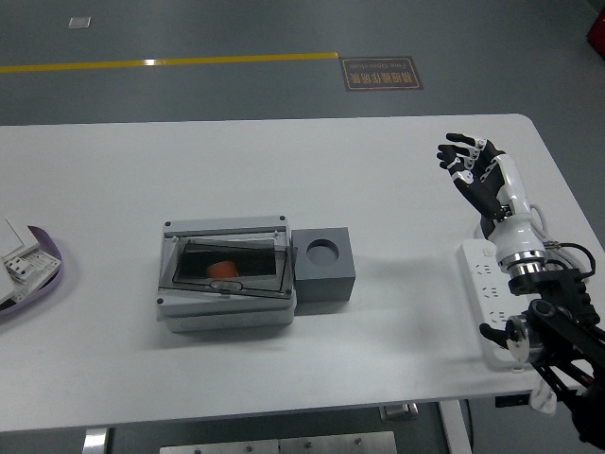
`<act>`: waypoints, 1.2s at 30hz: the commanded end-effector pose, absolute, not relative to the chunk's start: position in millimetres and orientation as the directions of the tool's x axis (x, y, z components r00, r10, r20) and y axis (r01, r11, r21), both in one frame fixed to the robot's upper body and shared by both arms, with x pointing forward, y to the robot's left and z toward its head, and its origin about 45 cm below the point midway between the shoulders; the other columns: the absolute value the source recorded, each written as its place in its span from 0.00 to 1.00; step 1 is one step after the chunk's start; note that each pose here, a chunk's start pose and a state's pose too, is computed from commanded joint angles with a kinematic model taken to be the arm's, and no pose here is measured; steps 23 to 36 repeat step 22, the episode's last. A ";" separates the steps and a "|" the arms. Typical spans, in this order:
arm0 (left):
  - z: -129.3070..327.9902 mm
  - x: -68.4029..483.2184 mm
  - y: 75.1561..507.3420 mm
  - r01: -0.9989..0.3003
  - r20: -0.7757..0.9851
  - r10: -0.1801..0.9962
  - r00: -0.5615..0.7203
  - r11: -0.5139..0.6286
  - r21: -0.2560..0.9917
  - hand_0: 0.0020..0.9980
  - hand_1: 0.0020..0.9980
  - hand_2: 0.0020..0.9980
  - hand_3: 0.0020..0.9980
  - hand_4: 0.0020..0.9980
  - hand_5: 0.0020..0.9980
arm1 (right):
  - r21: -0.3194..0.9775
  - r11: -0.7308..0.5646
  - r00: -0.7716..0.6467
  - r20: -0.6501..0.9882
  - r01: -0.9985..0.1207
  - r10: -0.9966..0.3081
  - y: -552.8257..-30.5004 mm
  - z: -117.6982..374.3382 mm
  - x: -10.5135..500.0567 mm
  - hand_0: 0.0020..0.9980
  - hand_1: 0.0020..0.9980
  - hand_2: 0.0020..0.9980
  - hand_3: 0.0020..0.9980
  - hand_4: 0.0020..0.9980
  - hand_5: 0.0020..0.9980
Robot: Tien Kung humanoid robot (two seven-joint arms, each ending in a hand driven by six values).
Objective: Pick up the cylinder from the cube,place it in the box,flap close box
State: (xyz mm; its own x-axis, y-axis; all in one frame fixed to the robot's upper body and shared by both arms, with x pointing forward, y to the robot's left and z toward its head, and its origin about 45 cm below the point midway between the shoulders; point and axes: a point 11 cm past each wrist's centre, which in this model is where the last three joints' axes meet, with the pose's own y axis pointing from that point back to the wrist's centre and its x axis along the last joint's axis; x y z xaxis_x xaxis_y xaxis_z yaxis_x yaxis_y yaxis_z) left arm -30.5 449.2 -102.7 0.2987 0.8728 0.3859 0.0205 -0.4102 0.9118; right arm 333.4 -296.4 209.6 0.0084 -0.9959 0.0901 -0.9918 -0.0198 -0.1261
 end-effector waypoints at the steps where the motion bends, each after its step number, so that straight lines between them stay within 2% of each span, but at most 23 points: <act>1: -102.4 -29.7 449.9 0.020 0.388 0.872 0.298 -0.412 0.911 0.51 0.56 0.56 0.61 0.72 0.17 | -0.128 -0.028 0.015 0.099 -0.991 -0.995 -294.9 210.2 333.6 0.67 0.64 0.62 0.64 0.74 0.37; 16: -106.4 -30.1 439.8 0.034 0.372 0.882 0.288 -0.398 0.917 0.51 0.56 0.56 0.59 0.72 0.17 | -0.141 -0.095 0.082 0.098 -0.985 -0.992 -271.7 212.6 335.4 0.69 0.65 0.62 0.65 0.75 0.36; 36: -106.9 -29.7 438.7 0.032 0.373 0.883 0.284 -0.397 0.917 0.51 0.56 0.56 0.59 0.72 0.17 | -0.141 -0.103 0.091 0.093 -0.985 -0.991 -267.8 212.2 334.8 0.69 0.65 0.62 0.65 0.75 0.36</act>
